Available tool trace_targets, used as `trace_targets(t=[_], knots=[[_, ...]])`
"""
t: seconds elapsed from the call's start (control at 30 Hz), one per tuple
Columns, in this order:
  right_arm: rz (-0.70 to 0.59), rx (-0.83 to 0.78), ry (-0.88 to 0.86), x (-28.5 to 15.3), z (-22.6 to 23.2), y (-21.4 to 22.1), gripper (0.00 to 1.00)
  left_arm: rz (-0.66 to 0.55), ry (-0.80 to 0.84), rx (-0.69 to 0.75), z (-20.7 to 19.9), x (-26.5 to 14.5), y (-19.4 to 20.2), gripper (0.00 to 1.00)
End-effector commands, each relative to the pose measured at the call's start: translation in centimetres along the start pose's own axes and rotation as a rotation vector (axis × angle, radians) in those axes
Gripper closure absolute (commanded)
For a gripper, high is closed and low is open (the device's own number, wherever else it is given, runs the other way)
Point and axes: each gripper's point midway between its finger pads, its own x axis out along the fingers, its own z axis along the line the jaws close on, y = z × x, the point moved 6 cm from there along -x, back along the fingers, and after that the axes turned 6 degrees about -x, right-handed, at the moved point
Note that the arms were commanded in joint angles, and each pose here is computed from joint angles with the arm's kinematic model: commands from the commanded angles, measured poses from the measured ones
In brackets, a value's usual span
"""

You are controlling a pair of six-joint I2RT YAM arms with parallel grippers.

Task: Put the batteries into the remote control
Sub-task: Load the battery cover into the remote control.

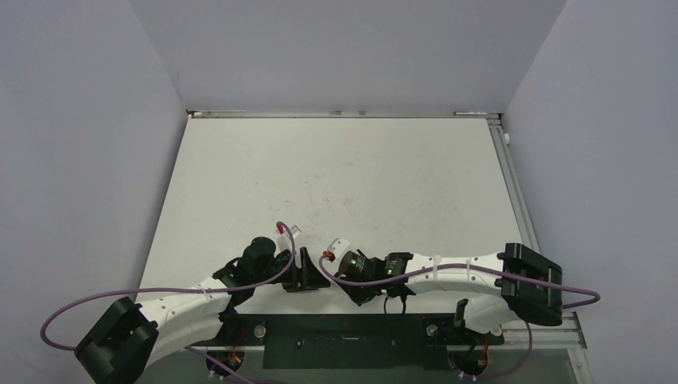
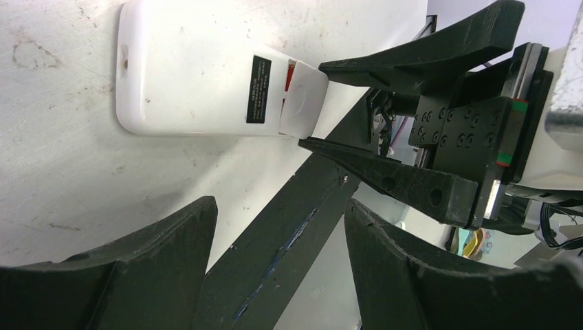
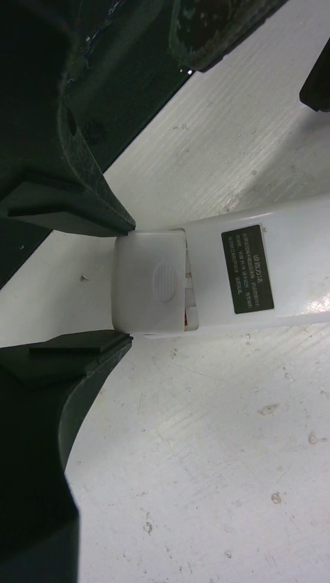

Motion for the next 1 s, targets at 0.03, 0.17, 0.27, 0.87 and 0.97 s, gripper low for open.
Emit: trace_targets(t=[0.03,0.17,0.27,0.87,0.97], knots=[[-0.049,0.009,-0.01,0.1,-0.3,-2.1,0.75,-0.012,0.051,0.043,-1.0,0.0,-0.6,0.35],[-0.04,0.004,-0.02,0.2,-0.5,-2.4,0.75,-0.008,0.053,0.046,-1.0,0.1,-0.5,0.35],[-0.029,-0.002,-0.021,0.2,-0.5,-2.7,0.75,-0.006,0.058,0.049,-1.0,0.0,-0.5,0.35],[0.007,-0.074,-0.041,0.0,-0.7,-3.6,0.77,0.006,0.081,0.066,-1.3,-0.2,-0.4,0.35],[0.013,-0.099,-0.05,-0.1,-0.7,-3.8,0.77,0.005,0.081,0.065,-1.3,-0.3,-0.4,0.35]])
